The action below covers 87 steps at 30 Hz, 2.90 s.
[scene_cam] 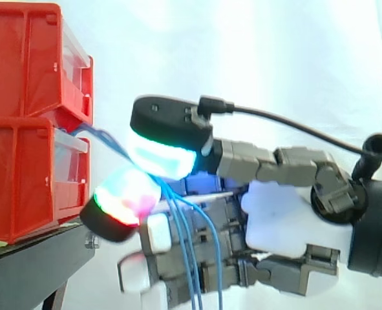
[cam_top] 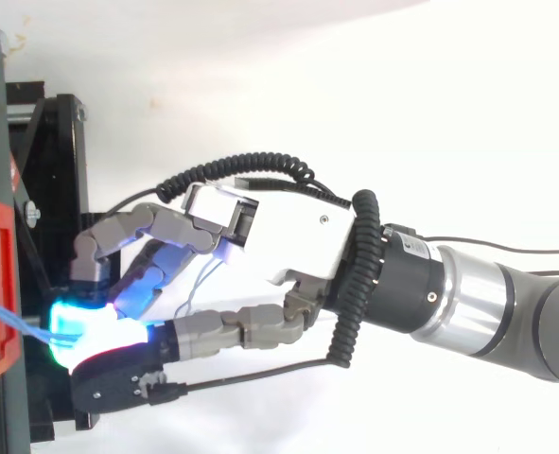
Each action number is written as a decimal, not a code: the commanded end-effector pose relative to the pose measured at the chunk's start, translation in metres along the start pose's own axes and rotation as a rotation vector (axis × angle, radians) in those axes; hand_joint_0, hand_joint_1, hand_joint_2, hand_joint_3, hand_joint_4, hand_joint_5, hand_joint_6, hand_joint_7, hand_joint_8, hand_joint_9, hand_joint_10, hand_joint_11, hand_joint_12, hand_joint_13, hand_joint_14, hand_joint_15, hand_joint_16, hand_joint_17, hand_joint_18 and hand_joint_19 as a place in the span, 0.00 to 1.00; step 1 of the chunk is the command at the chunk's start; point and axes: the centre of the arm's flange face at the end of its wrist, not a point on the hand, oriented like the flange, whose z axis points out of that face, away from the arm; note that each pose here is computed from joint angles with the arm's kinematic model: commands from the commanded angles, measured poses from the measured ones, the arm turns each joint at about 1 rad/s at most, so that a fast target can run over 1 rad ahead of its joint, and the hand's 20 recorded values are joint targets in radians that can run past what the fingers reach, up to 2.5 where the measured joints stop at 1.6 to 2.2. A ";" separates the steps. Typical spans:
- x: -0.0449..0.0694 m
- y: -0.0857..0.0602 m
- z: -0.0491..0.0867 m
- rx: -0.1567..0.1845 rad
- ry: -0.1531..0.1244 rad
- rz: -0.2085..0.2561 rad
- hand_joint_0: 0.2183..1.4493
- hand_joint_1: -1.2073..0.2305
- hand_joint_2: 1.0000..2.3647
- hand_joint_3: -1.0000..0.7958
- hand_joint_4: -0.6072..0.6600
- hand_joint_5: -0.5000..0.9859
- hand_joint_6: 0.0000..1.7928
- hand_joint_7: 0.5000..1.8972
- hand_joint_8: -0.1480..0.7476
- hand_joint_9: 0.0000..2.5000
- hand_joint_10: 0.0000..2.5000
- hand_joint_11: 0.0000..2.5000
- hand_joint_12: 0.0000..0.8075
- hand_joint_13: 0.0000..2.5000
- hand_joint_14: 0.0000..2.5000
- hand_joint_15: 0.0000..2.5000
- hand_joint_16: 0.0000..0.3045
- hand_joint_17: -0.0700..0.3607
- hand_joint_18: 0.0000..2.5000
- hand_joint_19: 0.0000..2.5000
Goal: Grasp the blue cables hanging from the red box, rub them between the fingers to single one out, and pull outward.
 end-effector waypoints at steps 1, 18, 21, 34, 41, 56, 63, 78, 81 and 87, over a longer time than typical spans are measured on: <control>0.000 -0.005 -0.005 0.045 0.030 -0.014 0.37 0.25 0.01 0.40 0.50 0.23 0.52 0.39 0.45 0.42 0.01 0.34 0.42 0.38 0.01 0.26 0.14 0.38 0.32 0.22; -0.011 0.005 -0.007 0.090 0.038 -0.008 0.26 0.28 0.00 0.28 0.53 0.27 0.51 0.43 0.44 0.47 0.01 0.33 0.41 0.40 0.01 0.27 0.13 0.37 0.34 0.23; -0.012 0.004 -0.008 0.099 0.041 -0.012 0.19 0.32 0.00 0.28 0.53 0.27 0.50 0.39 0.47 0.48 0.01 0.31 0.45 0.42 0.01 0.26 0.15 0.41 0.36 0.23; -0.015 0.008 -0.008 0.103 0.048 -0.015 0.27 0.43 0.00 0.28 0.51 0.28 0.49 0.46 0.44 0.48 0.01 0.31 0.42 0.40 0.01 0.27 0.14 0.38 0.34 0.25; -0.022 0.016 -0.013 0.156 0.076 -0.045 0.30 0.33 0.01 0.38 0.53 0.26 0.50 0.46 0.44 0.46 0.01 0.32 0.42 0.40 0.01 0.27 0.13 0.38 0.34 0.26; -0.035 0.020 -0.015 0.197 0.106 -0.068 0.20 0.43 0.00 0.28 0.55 0.27 0.50 0.42 0.47 0.47 0.01 0.31 0.46 0.41 0.01 0.27 0.16 0.42 0.36 0.24; -0.042 0.018 -0.017 0.231 0.129 -0.080 0.18 0.44 0.00 0.28 0.55 0.26 0.49 0.41 0.48 0.47 0.01 0.31 0.47 0.41 0.01 0.27 0.17 0.43 0.37 0.24; -0.053 0.032 -0.020 0.265 0.139 -0.098 0.20 0.42 0.00 0.28 0.55 0.26 0.48 0.41 0.47 0.46 0.01 0.31 0.46 0.40 0.01 0.27 0.16 0.42 0.35 0.25; -0.056 0.034 -0.020 0.265 0.136 -0.098 0.23 0.38 0.00 0.28 0.55 0.26 0.48 0.42 0.46 0.46 0.01 0.31 0.45 0.40 0.01 0.27 0.16 0.41 0.34 0.26; -0.059 0.040 -0.021 0.272 0.141 -0.102 0.28 0.32 0.01 0.37 0.54 0.25 0.49 0.45 0.44 0.44 0.01 0.32 0.43 0.39 0.01 0.28 0.15 0.39 0.33 0.26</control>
